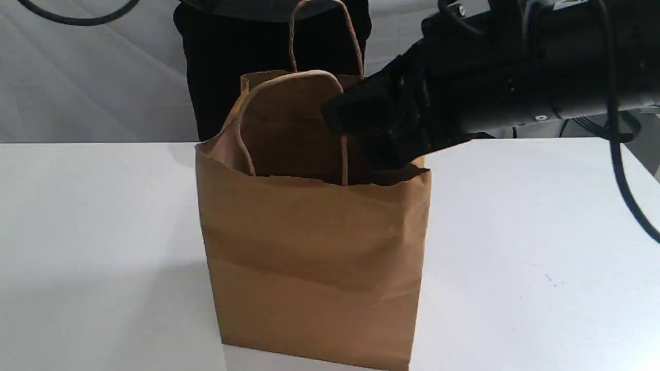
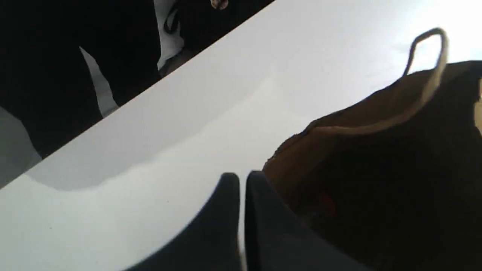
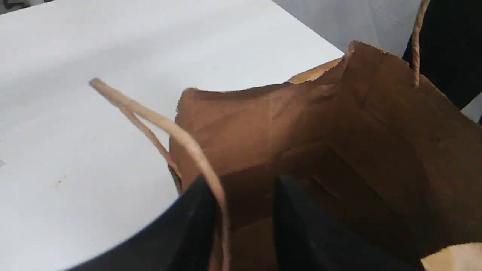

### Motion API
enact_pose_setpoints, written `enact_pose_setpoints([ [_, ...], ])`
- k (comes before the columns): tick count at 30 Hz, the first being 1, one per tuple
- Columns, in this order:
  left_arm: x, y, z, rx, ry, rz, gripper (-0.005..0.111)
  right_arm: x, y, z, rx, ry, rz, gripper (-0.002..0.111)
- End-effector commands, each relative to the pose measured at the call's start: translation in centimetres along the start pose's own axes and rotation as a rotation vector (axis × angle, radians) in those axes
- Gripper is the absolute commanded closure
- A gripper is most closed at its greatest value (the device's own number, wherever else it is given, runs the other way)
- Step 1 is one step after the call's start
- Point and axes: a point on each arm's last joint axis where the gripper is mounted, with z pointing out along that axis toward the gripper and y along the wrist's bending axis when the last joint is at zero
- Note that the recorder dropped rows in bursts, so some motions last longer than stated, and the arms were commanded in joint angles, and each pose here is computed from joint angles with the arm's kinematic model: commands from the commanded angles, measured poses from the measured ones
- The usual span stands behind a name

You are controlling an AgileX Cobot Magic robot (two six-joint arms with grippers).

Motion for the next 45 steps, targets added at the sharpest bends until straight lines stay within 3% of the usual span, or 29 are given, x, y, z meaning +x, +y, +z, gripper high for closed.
enact_pose_setpoints([
  [1,-0.2,-0.3,-1.8,-0.017,-0.033,-0.012,0.107,-0.2,0.0,-0.2,0.020,-0.026,0.009,0.063],
  [4,-0.2,-0.3,-2.1,-0.023,-0.038,-0.027,0.107,-0.2,0.0,-0.2,0.027,-0.029,0.009,0.057],
  [14,0.7,0.5,-2.0,-0.119,0.021,-0.045,0.107,-1.1,0.9,-2.2,0.022,-0.073,-0.018,0.057],
  [21,3.0,-0.6,-2.0,-0.084,0.022,-0.079,0.107,-2.1,1.9,-5.0,0.045,-0.131,-0.077,0.057],
  [27,6.6,-1.6,-1.7,-0.092,0.025,-0.100,0.107,-2.4,2.5,-6.8,0.080,-0.142,-0.082,0.058],
  [30,8.8,-2.4,-2.4,-0.110,-0.004,-0.107,0.107,-1.6,2.3,-7.1,0.107,-0.061,-0.095,0.066],
  [35,11.7,-4.5,-6.2,-0.134,-0.162,-0.133,0.107,0.0,2.1,-7.0,0.138,0.059,-0.037,0.107],
  [41,16.0,-7.4,-11.7,-0.177,-0.421,-0.150,0.107,1.1,2.5,-8.5,0.237,-0.096,-0.013,0.108],
  [45,18.9,-9.1,-14.4,-0.186,-0.527,-0.153,0.107,2.6,3.4,-10.6,0.300,-0.196,-0.015,0.108],
])
